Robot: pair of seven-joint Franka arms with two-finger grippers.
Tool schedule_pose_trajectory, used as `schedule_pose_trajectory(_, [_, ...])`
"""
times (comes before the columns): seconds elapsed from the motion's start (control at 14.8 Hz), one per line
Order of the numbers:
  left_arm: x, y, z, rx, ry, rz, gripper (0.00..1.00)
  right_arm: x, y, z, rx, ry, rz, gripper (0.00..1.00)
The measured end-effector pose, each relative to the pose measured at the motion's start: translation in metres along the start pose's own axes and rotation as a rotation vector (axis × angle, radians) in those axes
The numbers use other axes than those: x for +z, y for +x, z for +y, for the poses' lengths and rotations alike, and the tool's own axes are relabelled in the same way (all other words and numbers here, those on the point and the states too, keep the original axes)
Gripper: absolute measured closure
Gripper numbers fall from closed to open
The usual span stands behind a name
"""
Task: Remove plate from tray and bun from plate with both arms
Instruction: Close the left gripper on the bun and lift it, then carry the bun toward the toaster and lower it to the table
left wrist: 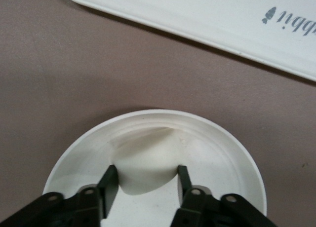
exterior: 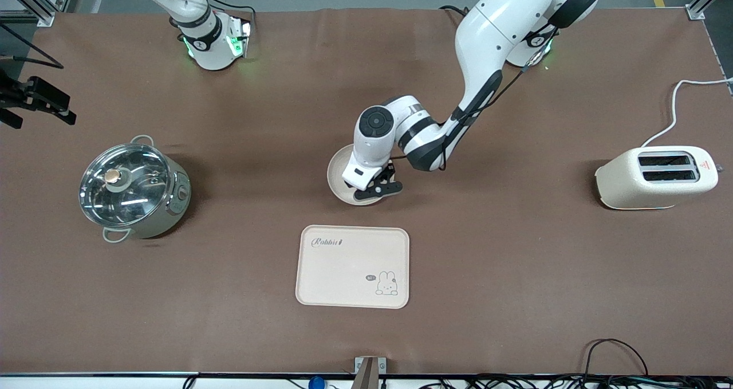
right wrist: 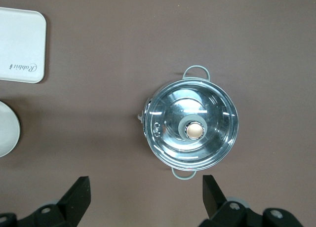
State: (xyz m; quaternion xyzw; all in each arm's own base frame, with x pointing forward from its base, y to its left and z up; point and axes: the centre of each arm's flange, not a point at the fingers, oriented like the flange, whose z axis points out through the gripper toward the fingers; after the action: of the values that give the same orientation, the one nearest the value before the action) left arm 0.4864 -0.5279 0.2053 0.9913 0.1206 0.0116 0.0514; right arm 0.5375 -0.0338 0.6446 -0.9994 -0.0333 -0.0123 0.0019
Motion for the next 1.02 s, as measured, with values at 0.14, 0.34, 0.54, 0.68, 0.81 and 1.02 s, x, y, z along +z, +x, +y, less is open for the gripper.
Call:
schedule_pose_trajectory(0.14, [0.000,0.000,0.002,-0.023,-0.016,0.005,0.69,0.003,0.003,0.001,0.002,-0.002,0.006,0.00])
schedule_pose_trajectory(0.34, [0.000,0.001,0.002,-0.034,-0.025,0.008,0.89,0.002,0.004,0.002,0.003,-0.003,0.012,0.00])
schedule_pose_trajectory(0.54, [-0.015,0.014,-0.002,-0.027,0.045,0.005,0.91,0.003,0.004,0.002,0.003,-0.003,0.012,0.00])
schedule_pose_trajectory(0.68, [-0.051,0.032,-0.005,0.007,0.113,0.006,0.91,0.004,0.005,0.002,0.003,-0.003,0.009,0.00])
schedule_pose_trajectory(0.81, [-0.100,0.065,-0.023,0.068,0.146,0.019,0.91,0.005,0.006,0.002,0.002,-0.003,0.007,0.00])
schedule_pose_trajectory(1.02, [-0.152,0.139,-0.095,0.193,0.185,0.003,0.93,0.006,0.006,0.001,0.002,-0.003,0.007,0.00])
